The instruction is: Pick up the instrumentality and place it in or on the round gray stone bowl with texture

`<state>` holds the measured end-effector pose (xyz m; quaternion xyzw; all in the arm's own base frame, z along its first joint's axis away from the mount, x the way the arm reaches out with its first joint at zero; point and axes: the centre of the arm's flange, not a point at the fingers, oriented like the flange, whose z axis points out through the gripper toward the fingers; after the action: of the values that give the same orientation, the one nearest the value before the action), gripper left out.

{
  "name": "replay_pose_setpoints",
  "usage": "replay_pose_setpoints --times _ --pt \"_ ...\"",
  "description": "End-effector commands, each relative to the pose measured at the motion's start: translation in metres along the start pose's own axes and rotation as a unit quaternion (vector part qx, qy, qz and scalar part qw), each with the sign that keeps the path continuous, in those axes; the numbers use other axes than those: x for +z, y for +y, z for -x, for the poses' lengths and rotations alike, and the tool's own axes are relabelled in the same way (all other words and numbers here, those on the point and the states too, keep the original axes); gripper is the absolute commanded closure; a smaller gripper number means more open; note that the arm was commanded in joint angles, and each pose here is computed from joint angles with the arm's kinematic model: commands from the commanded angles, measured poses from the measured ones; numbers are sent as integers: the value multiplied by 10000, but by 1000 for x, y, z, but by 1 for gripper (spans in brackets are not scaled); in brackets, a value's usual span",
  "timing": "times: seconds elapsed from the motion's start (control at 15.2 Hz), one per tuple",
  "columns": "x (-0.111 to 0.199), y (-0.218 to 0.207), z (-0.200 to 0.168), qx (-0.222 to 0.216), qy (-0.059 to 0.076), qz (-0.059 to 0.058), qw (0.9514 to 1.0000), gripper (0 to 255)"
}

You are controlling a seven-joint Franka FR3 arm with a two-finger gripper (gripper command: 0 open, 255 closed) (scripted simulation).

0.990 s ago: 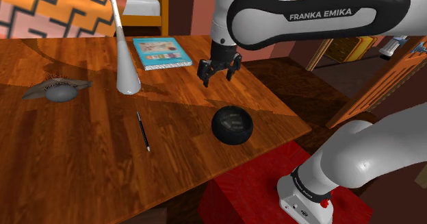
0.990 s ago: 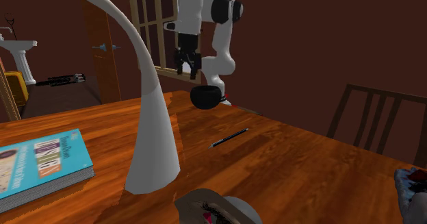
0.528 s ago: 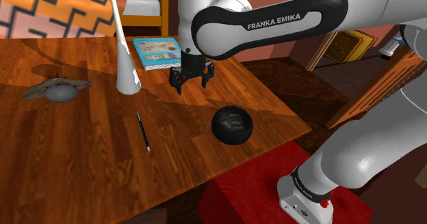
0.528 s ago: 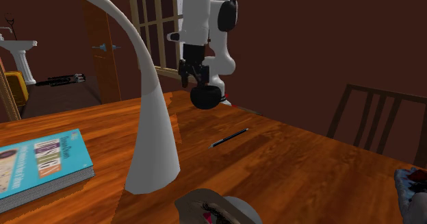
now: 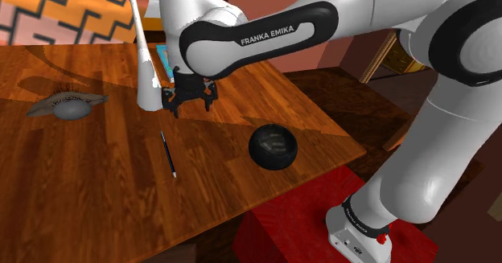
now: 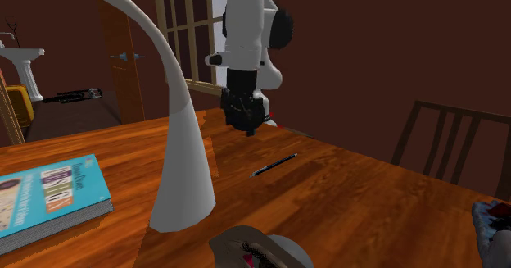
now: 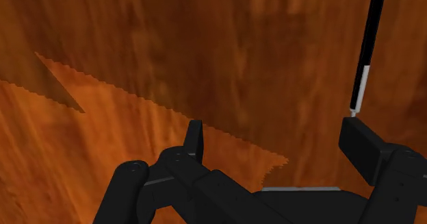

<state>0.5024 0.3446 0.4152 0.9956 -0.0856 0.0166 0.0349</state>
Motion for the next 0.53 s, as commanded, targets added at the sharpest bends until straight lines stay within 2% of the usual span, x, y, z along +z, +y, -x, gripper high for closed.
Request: replay_pose_setpoints --times 0.0,0.4,0.46 --pt "10 -24 -7 36 -14 -23 10000 0" --pt "35 -92 -31 120 -55 -92 9999 0" --pt "40 -92 -31 120 -55 -92 9999 0"
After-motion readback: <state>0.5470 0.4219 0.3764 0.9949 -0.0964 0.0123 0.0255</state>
